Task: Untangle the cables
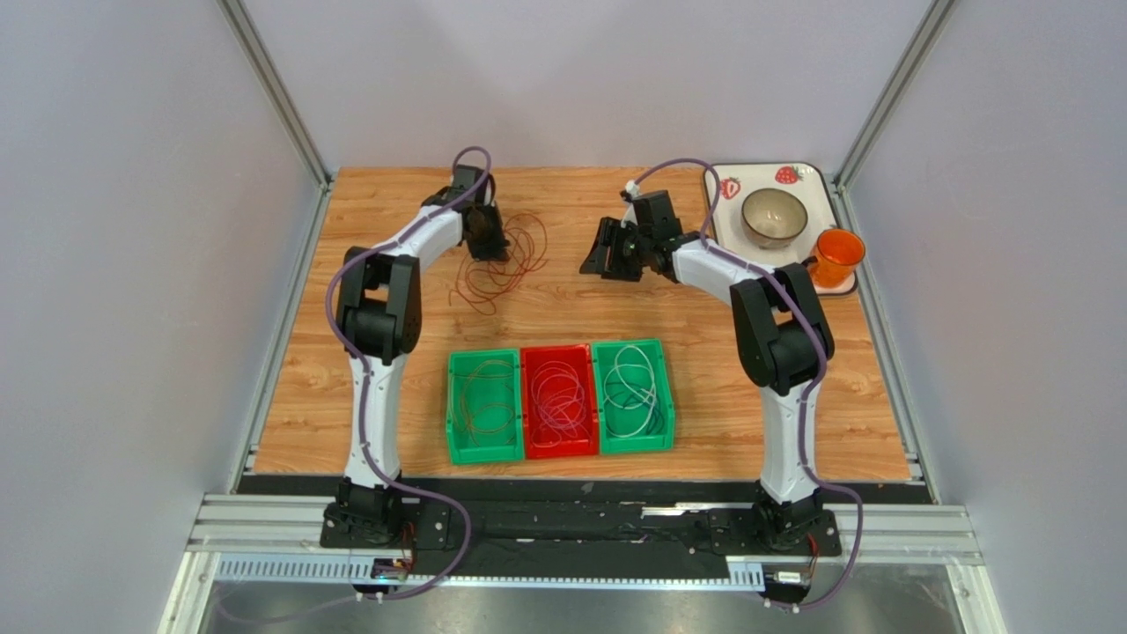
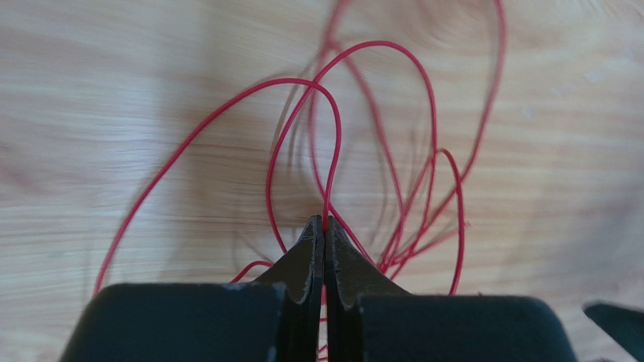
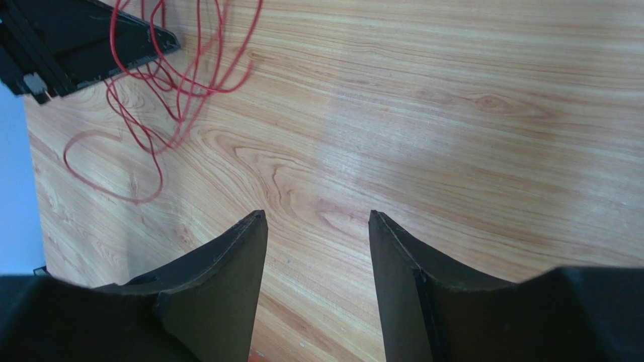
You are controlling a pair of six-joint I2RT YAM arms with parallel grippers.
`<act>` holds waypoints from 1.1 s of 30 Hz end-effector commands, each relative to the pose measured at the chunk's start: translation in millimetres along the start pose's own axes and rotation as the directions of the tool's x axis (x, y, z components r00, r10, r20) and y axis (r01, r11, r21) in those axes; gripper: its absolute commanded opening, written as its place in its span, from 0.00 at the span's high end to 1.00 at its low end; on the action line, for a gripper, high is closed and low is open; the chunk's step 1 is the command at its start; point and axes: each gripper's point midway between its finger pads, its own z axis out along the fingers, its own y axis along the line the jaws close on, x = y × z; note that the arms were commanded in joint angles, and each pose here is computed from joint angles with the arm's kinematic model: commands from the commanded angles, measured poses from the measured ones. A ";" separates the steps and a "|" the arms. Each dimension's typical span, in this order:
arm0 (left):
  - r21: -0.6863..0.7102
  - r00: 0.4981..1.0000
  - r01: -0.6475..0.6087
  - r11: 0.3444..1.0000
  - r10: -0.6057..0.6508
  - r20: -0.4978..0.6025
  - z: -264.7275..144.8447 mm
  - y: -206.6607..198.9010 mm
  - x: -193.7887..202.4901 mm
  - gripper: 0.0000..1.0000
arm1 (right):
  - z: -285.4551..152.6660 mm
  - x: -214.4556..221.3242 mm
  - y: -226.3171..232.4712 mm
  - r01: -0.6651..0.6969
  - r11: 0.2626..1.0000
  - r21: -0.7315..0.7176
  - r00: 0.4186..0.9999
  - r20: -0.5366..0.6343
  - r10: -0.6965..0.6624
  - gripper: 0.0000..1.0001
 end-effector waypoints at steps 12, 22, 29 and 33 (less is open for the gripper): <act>0.228 0.950 -0.265 0.937 0.213 0.229 -64.6 -79.9 -7.5 1.00 | 6.2 -13.3 -5.6 0.004 0.998 0.070 1.000 0.022 -0.006 0.43; 0.165 0.968 -0.196 0.967 0.163 0.193 -54.0 -60.3 -12.8 1.00 | 21.8 -11.8 -19.6 0.052 0.961 0.272 0.999 -0.003 -0.053 0.49; 0.162 0.969 -0.189 0.968 0.157 0.192 -54.4 -59.6 -12.1 1.00 | 34.6 -7.8 -12.4 0.098 0.946 0.310 0.995 -0.029 -0.094 0.53; 0.157 0.971 -0.184 0.970 0.154 0.184 -52.2 -58.1 -10.7 1.00 | 36.1 -6.1 -0.6 0.122 0.949 0.289 0.993 -0.027 -0.119 0.54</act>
